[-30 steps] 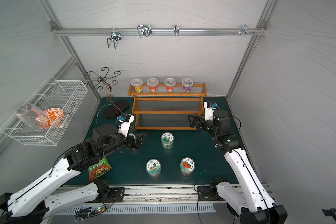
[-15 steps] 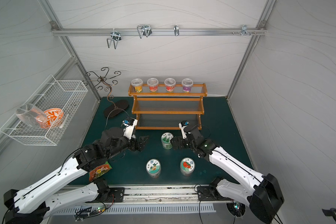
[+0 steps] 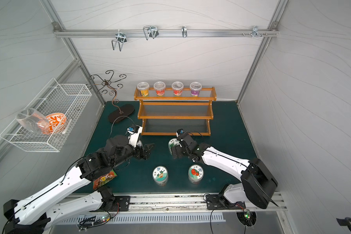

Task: Place the seed container on the shelf
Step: Pick up the seed jar at the center of the board.

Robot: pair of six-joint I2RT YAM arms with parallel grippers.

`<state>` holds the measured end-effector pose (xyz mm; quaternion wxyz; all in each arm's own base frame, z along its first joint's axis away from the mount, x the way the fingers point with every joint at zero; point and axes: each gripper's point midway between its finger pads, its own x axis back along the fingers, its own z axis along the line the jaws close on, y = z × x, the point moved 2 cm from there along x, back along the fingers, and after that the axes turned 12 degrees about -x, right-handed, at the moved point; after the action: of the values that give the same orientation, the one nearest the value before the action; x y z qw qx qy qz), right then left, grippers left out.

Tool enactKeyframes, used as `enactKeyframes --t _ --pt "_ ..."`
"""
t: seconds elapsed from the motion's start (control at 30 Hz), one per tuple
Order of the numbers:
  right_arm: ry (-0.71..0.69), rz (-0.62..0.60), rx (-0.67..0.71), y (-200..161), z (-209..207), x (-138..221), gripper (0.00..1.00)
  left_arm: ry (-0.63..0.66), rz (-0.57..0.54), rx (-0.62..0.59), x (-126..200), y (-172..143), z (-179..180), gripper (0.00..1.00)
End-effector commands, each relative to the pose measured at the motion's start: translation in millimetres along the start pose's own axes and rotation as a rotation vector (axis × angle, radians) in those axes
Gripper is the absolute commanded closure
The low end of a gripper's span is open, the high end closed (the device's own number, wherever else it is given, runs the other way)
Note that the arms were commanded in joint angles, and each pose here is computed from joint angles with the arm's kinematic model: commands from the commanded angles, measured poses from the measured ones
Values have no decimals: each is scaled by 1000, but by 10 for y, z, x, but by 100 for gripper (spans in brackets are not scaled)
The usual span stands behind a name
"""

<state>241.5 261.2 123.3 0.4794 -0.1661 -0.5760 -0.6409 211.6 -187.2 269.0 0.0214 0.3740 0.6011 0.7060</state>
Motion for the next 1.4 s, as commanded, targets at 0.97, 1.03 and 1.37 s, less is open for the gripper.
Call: enactKeyframes --t 0.97,1.03,1.37 --pt "-114 44 81 136 115 -396 3 5 -41 1 22 82 7 0" --pt "-109 44 81 141 125 -395 7 7 -44 3 28 79 12 0" --pt "-74 24 122 286 217 -115 33 5 -45 -16 -13 45 4 0"
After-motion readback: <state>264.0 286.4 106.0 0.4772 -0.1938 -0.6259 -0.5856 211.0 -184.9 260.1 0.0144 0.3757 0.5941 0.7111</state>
